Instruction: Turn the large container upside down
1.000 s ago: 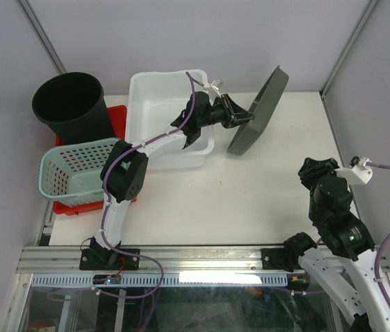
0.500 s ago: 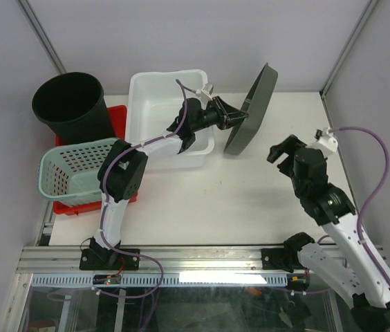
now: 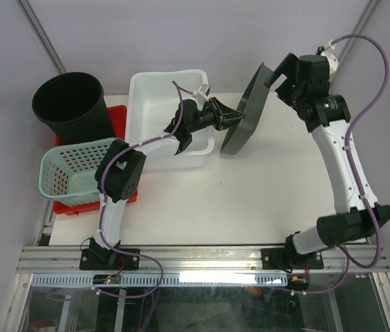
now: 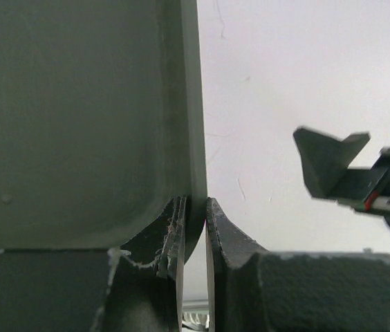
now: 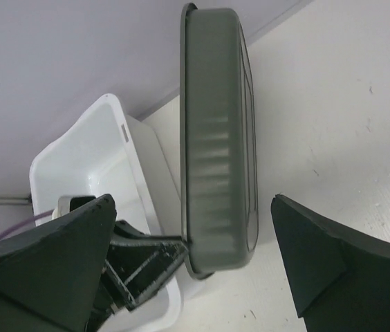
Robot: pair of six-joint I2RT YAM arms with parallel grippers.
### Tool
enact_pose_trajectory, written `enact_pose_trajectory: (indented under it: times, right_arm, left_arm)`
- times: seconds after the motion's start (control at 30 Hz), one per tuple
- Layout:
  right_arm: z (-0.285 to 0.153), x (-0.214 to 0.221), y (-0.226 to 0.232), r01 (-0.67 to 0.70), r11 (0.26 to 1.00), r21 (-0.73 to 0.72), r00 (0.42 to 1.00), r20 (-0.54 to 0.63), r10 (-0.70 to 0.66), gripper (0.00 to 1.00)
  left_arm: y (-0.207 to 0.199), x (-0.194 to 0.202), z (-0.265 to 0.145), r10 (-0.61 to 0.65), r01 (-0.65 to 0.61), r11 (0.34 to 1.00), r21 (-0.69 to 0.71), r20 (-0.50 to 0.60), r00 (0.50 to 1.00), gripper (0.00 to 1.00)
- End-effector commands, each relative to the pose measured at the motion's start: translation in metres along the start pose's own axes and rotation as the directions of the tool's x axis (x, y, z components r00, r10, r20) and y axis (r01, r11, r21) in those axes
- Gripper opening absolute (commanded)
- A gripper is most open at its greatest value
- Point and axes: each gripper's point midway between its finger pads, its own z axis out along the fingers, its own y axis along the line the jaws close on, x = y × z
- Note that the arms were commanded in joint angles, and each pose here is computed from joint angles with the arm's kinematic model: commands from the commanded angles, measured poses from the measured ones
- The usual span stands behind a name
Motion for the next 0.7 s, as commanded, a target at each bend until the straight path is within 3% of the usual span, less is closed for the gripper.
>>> enact_pose_trajectory:
  times: [0.0,0.27,0.67]
  right_arm:
    - [0.020,-0.007,0.006,0.074,0.991,0.111,0.997,-0.013,-0.073,0.99]
    - [0.061,0.014,0.030,0.357,0.907,0.225,0.934,-0.121,-0.337,0.96]
    - [0.084,0.048,-0.003,0.537,0.747,0.392,0.844,-0.234,-0.484,0.65]
  left_arm:
    - [0.048,0.002,-0.011,-0.107,0.103,0.985,-0.140,-0.017,0.994,0.00]
    - [0.051,0.006,-0.013,-0.114,0.108,0.984,-0.143,-0.031,0.993,0.00]
    - [0.056,0.009,-0.015,-0.121,0.115,0.982,-0.150,-0.036,0.992,0.00]
